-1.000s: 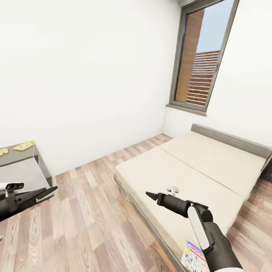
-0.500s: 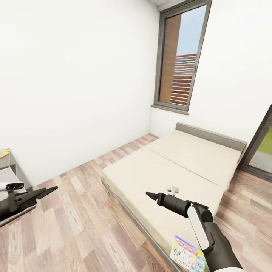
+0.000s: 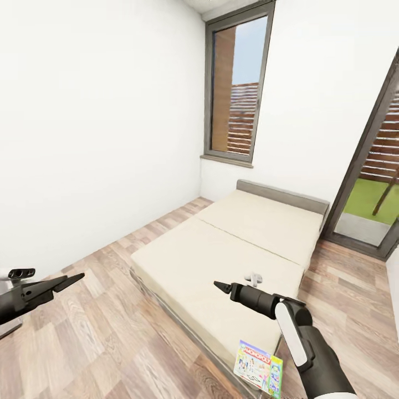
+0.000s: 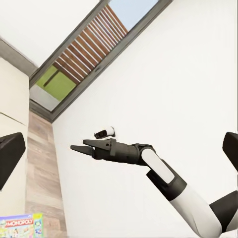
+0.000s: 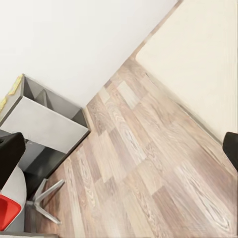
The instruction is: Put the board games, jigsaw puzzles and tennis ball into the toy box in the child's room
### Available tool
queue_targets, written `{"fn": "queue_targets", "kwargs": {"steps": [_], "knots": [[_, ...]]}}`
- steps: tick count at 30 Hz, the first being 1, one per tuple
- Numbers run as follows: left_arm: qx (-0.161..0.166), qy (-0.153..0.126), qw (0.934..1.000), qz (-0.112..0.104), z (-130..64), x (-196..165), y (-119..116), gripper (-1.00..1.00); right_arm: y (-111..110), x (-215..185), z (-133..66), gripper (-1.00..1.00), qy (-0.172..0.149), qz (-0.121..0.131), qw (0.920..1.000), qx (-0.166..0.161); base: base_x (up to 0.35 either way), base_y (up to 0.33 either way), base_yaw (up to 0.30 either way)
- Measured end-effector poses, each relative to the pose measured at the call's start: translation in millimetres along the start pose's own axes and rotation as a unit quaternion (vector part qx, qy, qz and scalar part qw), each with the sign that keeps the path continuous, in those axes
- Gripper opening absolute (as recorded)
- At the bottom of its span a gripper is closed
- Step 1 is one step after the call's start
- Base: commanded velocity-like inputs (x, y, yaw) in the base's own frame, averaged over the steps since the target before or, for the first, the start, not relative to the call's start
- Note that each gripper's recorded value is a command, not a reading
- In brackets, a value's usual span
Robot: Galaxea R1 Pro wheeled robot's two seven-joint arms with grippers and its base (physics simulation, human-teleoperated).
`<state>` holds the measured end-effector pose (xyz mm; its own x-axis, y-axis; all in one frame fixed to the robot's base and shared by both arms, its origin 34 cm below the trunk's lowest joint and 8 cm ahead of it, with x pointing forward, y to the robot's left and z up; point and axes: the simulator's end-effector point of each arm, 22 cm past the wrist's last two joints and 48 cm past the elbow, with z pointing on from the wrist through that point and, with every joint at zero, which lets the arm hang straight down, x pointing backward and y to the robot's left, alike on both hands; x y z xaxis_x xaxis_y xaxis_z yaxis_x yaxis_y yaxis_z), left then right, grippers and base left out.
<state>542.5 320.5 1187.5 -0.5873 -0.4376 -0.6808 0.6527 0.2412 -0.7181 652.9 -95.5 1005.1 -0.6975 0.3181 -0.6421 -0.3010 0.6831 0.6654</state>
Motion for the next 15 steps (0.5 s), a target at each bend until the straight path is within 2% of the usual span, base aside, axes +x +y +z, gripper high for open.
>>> {"fn": "queue_targets", "kwargs": {"steps": [15], "knots": [[0.002, -0.001, 1.0, 0.004, -0.3, -1.7, -4.1, 1.0, 3.3, -3.3, -2.1, 1.0, -0.003, -0.003, 1.0, -0.001, 0.0, 0.064, -0.258]]}}
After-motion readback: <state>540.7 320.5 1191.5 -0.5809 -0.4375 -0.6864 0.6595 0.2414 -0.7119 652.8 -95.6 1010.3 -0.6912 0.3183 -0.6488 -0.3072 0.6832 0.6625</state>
